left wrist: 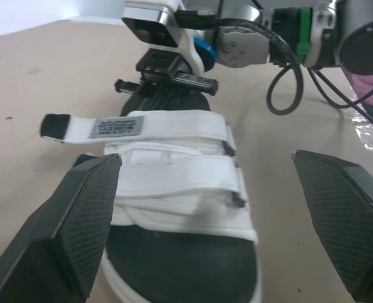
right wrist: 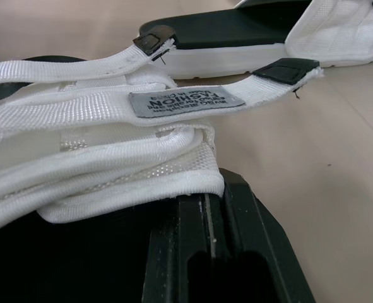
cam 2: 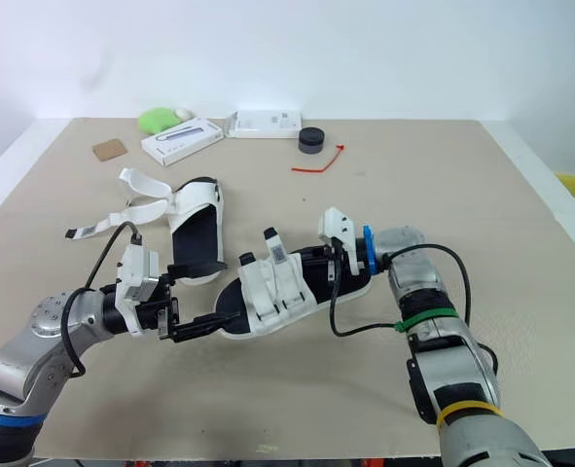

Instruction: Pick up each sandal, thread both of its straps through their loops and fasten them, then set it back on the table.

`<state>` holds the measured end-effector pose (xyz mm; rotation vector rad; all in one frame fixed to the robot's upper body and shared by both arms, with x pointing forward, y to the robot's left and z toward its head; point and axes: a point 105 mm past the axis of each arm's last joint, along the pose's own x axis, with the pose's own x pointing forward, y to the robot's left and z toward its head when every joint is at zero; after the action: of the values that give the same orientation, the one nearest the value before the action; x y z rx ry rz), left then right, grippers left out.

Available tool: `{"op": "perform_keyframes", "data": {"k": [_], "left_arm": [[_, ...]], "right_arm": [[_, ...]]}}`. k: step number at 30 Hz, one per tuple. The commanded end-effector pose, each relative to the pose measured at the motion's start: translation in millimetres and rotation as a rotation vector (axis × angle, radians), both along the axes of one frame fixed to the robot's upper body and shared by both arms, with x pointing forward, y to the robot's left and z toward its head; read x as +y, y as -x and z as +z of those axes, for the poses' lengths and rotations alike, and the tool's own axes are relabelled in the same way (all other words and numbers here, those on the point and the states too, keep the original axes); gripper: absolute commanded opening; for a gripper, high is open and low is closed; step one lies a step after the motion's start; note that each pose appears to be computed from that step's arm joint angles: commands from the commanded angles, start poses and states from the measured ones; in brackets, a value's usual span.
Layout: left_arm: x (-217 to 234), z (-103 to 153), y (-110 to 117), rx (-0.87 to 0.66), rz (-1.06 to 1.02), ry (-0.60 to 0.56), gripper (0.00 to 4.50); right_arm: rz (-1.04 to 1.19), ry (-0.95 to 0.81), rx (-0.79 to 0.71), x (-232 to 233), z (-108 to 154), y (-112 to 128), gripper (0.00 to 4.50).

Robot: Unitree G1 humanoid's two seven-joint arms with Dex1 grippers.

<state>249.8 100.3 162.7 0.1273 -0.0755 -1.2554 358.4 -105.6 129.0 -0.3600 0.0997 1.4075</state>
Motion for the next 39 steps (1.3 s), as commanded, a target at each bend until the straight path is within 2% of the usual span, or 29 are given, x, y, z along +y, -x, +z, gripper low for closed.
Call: {"op": "perform_keyframes", "data": {"k": [1, 5, 9, 12, 14, 18, 22, 25, 34, 39], "left_arm": [[-2, 9, 1, -0.048, -0.012, -0.002, 4.5], [-4, 11, -3, -0.052, -0.012, 0.003, 4.5], [-5, 13, -9, -0.061, -0.005, 0.005, 4.5], [-6, 15, -11, -0.066, -0.004, 0.005, 4.5], [-7, 15, -11, -0.07, -0.006, 0.001, 4.5], [-9, 15, -13, -0.073, -0.006, -0.002, 4.5], [-10, 15, -15, -0.078, 0.001, -0.001, 4.5], [-10, 12, -13, -0.075, 0.006, 0.001, 4.5], [-11, 9, -13, -0.069, 0.005, -0.002, 4.5], [-11, 9, -15, -0.067, 0.001, -0.004, 4.5]], "right_arm": [[-0.124, -0.13, -0.064, -16, 34, -6, 0.15], [-0.506, -0.337, -0.05, -66, 66, -25, 0.15], [-1.036, -0.528, -0.115, -137, 92, -45, 0.15], [-1.269, -0.54, -0.163, -165, 95, -43, 0.15], [-1.39, -0.543, -0.128, -169, 85, -44, 0.15], [-1.499, -0.524, -0.042, -163, 63, -48, 0.15], [-1.668, -0.507, 0.04, -176, 45, -44, 0.15], [-1.69, -0.477, 0.062, -173, 35, -39, 0.15], [-1.689, -0.526, 0.069, -173, 35, -34, 0.15], [-1.641, -0.495, 0.044, -167, 37, -31, 1.73]]}}
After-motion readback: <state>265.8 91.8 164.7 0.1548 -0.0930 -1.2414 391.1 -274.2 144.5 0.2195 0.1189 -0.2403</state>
